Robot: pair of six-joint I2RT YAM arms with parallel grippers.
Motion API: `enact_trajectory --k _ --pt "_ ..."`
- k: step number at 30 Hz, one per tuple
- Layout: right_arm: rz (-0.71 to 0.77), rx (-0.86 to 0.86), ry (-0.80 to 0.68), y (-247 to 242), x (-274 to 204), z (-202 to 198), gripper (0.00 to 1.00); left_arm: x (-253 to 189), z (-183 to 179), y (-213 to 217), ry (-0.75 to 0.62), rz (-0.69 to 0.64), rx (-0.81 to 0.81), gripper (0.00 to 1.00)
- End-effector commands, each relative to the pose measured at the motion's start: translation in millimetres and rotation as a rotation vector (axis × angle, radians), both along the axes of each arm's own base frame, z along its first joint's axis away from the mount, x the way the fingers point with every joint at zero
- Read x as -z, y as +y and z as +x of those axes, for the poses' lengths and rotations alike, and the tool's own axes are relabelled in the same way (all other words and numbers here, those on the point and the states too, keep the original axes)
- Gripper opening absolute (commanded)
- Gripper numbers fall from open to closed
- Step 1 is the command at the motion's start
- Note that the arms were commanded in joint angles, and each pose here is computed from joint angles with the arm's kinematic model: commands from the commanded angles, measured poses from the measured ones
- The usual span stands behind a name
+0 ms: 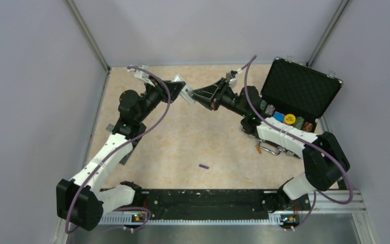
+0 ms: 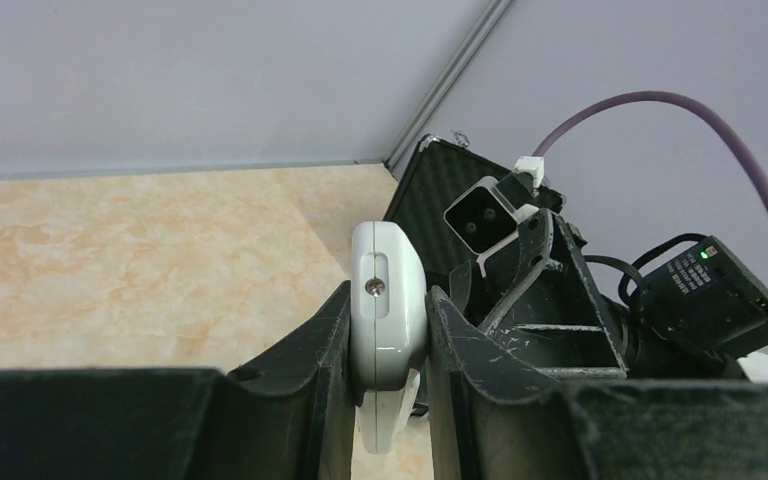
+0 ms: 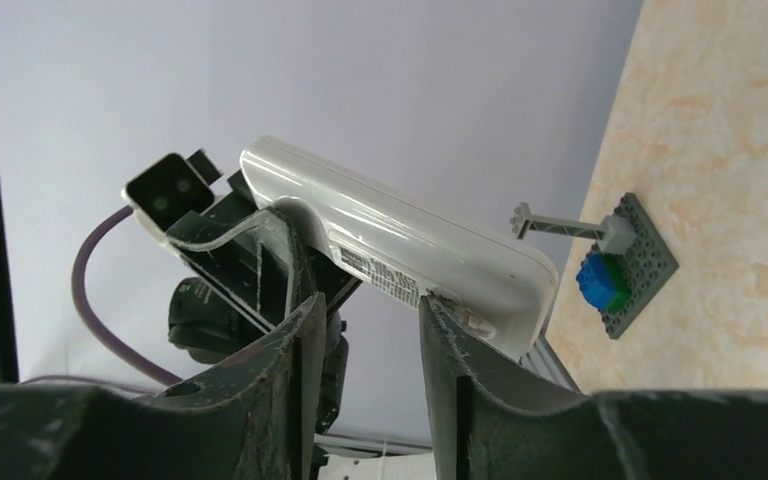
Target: Load the batteries into the remote control
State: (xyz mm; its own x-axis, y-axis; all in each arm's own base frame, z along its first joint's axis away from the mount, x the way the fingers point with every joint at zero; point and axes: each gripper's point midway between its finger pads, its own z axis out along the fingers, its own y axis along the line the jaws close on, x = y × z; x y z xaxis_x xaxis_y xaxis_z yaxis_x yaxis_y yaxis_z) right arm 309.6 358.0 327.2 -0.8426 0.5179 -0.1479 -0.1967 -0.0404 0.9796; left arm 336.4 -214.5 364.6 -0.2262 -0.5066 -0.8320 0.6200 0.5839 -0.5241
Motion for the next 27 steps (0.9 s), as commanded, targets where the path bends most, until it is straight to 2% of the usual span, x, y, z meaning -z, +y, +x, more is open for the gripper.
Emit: enact_trajectory --k 1,9,27 --pt "-0.077 0.06 -0.001 -6.9 3.3 2.2 0.41 -38.5 -22.8 -3.5 -0.169 -0.023 0.044 0.0" --pt "-0.13 0.066 0.045 -7.6 16.2 3.3 0.4 -39.7 -27.0 -5.0 -0.22 -0.013 0.058 0.0" --pt "-0.133 0.064 0.057 -8.0 17.0 3.3 0.39 -36.9 -32.3 -9.5 -0.297 0.044 0.092 0.0"
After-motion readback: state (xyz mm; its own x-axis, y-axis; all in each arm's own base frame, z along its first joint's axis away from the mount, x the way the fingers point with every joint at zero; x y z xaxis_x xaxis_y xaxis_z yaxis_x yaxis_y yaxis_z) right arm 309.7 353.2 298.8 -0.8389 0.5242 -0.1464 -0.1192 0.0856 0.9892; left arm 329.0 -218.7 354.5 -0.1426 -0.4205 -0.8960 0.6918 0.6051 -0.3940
